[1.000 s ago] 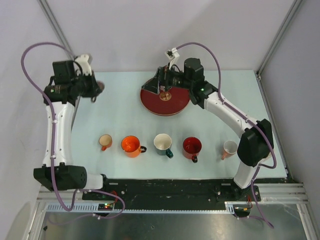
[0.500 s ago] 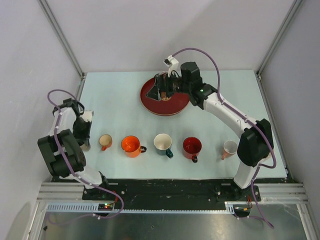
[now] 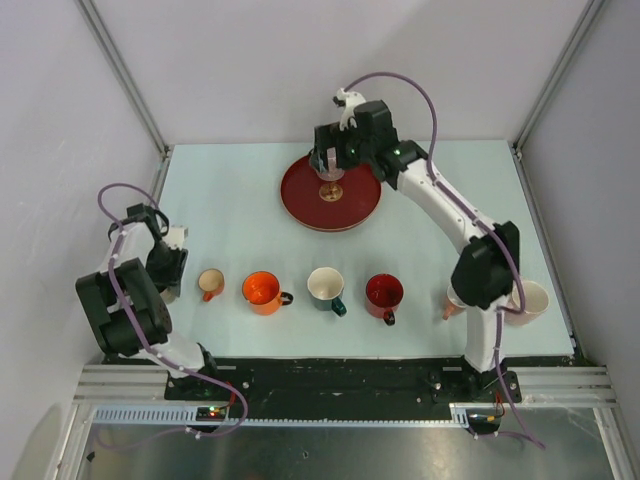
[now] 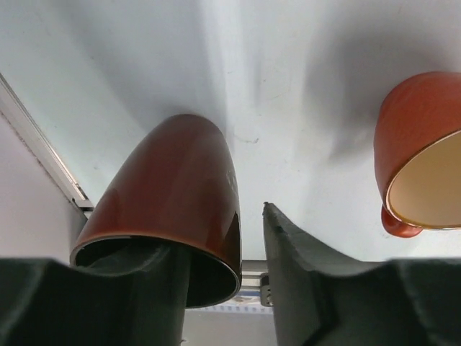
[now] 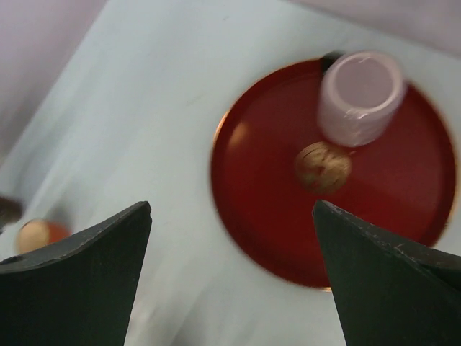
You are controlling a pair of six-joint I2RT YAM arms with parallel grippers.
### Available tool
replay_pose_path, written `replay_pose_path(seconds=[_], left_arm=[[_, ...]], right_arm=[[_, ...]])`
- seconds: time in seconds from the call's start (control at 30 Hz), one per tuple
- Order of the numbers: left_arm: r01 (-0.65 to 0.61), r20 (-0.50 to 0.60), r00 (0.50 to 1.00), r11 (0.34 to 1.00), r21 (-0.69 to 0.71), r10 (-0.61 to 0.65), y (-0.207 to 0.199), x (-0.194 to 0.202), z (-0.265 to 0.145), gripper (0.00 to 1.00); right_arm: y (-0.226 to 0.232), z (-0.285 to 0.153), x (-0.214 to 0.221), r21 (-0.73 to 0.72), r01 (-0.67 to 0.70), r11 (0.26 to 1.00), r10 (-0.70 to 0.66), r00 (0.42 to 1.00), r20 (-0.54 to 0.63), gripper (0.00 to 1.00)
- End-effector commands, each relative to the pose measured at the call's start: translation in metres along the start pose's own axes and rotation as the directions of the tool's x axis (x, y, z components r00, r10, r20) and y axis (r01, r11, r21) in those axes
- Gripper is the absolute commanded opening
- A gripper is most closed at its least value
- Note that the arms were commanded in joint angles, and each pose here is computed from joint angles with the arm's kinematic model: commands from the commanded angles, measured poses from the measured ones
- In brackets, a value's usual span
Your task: Turn the mug right side up
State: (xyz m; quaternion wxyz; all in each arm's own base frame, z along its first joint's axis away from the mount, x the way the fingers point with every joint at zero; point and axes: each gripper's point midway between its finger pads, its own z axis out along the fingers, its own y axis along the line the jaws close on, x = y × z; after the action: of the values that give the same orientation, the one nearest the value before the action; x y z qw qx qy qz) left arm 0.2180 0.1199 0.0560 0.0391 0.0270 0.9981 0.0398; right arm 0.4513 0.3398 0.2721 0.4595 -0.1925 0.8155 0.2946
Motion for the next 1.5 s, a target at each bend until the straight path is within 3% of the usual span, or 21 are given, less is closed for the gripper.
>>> replay_pose_path(seconds=[0.0, 0.17, 0.27, 0.4, 0.53, 0.63, 0.8, 1.0, 1.27, 1.47], left_arm=[[-0.021, 0.101, 0.994, 0.999, -0.05, 0.026, 0.01, -0.014, -0.014, 0.53], [-0.021, 0.187, 0.982, 0.997, -0.081, 0.036, 0.013, -0.023, -0.042, 0.77], [-0.008, 0.228, 0.973, 0.996, -0.086, 0.028, 0.013, -0.028, -0.056, 0.84], [0.017, 0.274, 0.962, 0.997, -0.072, 0.003, 0.011, -0.036, -0.071, 0.85], [0.03, 0.305, 0.952, 0.999, -0.028, -0.02, 0.004, -0.043, -0.079, 0.85], [0.039, 0.32, 0.947, 0.999, -0.016, -0.032, 0.002, -0.045, -0.084, 0.85], [0.052, 0.341, 0.94, 0.998, -0.04, -0.035, 0.006, -0.045, -0.094, 0.86], [0.056, 0.384, 0.923, 0.998, -0.035, -0.038, 0.004, -0.052, -0.108, 0.88], [0.065, 0.397, 0.915, 0.998, 0.014, -0.065, -0.002, -0.059, -0.111, 0.88], [0.056, 0.403, 0.914, 0.998, -0.027, -0.041, -0.002, -0.063, -0.118, 0.88]], right_arm=[[-0.069, 0.023, -0.006, 0.253, 0.102, 0.962, -0.085, 0.993, -0.078, 0.99], [-0.109, 0.068, -0.02, 0.269, 0.133, 0.954, -0.125, 0.991, -0.047, 0.99], [-0.123, 0.09, -0.026, 0.226, 0.093, 0.97, -0.106, 0.993, 0.047, 0.99], [-0.143, 0.11, -0.035, 0.134, -0.135, 0.982, 0.11, 0.977, 0.182, 0.97], [-0.161, 0.124, -0.045, -0.036, -0.452, 0.892, 0.442, 0.851, 0.284, 0.85], [-0.174, 0.137, -0.041, -0.08, -0.549, 0.832, 0.544, 0.778, 0.314, 0.82], [-0.189, 0.159, -0.015, -0.071, -0.653, 0.754, 0.641, 0.708, 0.296, 0.77], [-0.175, 0.177, 0.003, -0.15, -0.678, 0.719, 0.693, 0.683, 0.232, 0.67], [-0.16, 0.176, 0.03, -0.095, -0.674, 0.733, 0.68, 0.719, 0.144, 0.49], [-0.148, 0.158, 0.07, 0.017, -0.635, 0.772, 0.635, 0.772, 0.007, 0.45]])
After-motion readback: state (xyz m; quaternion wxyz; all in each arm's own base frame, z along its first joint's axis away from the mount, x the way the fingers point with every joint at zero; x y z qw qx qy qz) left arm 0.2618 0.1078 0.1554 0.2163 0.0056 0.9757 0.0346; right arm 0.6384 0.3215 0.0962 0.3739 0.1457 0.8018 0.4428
